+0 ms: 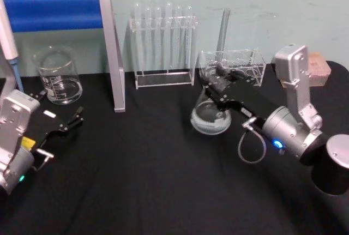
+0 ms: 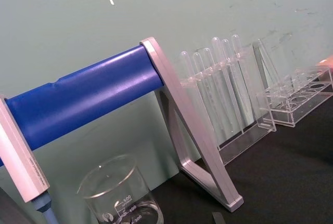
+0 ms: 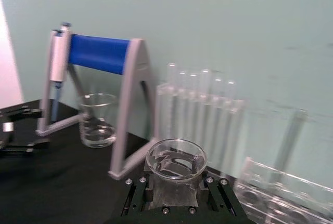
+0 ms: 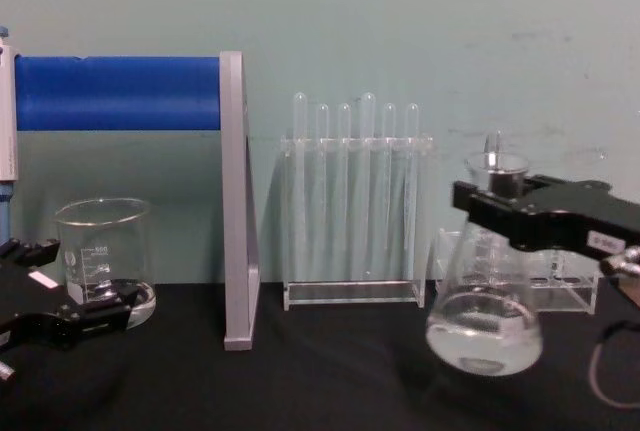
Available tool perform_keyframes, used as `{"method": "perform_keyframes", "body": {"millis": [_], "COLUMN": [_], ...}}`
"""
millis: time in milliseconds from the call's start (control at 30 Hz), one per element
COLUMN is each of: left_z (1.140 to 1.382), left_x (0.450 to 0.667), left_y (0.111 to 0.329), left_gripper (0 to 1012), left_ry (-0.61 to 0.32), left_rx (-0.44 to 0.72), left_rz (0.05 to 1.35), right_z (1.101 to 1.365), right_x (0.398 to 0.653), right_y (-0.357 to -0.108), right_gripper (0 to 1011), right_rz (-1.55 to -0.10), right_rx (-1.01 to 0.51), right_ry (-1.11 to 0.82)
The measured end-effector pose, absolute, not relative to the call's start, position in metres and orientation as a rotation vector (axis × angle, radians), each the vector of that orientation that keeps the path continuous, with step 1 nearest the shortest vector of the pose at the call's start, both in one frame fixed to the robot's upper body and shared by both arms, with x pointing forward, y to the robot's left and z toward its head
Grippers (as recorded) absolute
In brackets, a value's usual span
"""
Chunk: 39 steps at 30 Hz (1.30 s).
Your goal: Grasp the erlenmeyer flask with one hand, shake it three times, then place it back.
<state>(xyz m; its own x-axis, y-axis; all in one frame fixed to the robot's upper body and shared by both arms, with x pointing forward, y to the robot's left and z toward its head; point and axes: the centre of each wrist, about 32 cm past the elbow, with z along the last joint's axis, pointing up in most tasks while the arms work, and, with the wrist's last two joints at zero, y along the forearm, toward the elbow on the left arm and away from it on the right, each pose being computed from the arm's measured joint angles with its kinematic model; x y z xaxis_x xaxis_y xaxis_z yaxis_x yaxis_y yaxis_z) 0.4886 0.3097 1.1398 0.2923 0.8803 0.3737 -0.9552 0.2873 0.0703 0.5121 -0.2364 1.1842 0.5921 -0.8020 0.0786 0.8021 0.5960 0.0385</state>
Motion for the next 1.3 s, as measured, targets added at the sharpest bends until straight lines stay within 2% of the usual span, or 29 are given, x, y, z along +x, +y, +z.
{"method": "perform_keyframes", "body": {"millis": [333, 600, 833, 1300], "left_z": [1.140, 1.140, 1.140, 1.140], "left_x": [0.489, 0.489, 0.489, 0.489], "left_y": [0.310, 0.310, 0.310, 0.310], "left_gripper": [1001, 1001, 1001, 1001], "left_ry": [-0.285, -0.285, -0.285, -0.285], "left_rx": [0.305, 0.304, 0.305, 0.305], "left_rz": [1.248, 1.248, 1.248, 1.248], "right_z": [1.184, 1.184, 1.183, 1.180], "right_x": [0.515, 0.516, 0.514, 0.501], "right_y": [-0.257, -0.260, -0.248, -0.199], "right_gripper": [449, 449, 449, 449], "right_rz": [-1.044, -1.065, -1.008, -0.785], "right_rx": [-0.001, -0.004, 0.004, 0.017], "right_ry": [-0.097, -0.095, -0.080, -0.046]}}
